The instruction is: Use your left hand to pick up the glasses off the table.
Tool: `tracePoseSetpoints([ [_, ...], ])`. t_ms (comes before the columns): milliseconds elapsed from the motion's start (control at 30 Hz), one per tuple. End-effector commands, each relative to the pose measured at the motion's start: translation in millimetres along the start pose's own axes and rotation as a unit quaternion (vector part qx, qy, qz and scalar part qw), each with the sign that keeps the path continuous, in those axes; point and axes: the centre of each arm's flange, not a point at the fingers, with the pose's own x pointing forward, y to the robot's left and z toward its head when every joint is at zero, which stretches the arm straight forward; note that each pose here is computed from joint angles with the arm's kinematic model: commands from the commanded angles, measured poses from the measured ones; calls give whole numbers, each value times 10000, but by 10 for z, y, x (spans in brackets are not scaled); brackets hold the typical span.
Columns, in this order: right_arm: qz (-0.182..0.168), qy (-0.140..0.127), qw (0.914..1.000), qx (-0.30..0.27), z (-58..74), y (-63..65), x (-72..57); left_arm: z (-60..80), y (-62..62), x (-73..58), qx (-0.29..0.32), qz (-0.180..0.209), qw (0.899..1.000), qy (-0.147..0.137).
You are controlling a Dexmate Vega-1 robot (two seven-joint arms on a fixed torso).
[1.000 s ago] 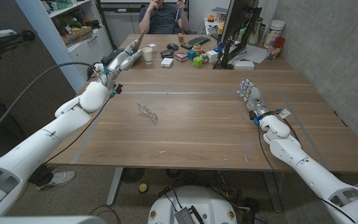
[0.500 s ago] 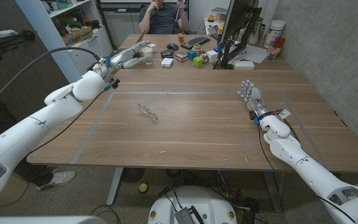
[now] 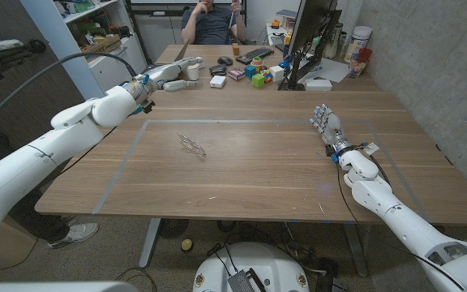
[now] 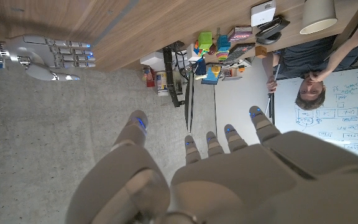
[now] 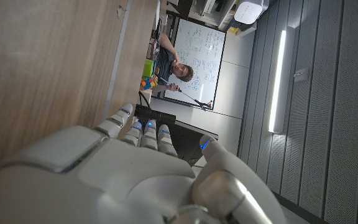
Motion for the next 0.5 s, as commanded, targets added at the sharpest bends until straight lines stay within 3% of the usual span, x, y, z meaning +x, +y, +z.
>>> tracePoseSetpoints([
  [33,-27,-11,10000,4,0,-23,0,62,35,15,427,-295,9987,11],
  [500,-44,0,10000,2,-3,-8,16,54,73,1,831,-913,9923,82],
])
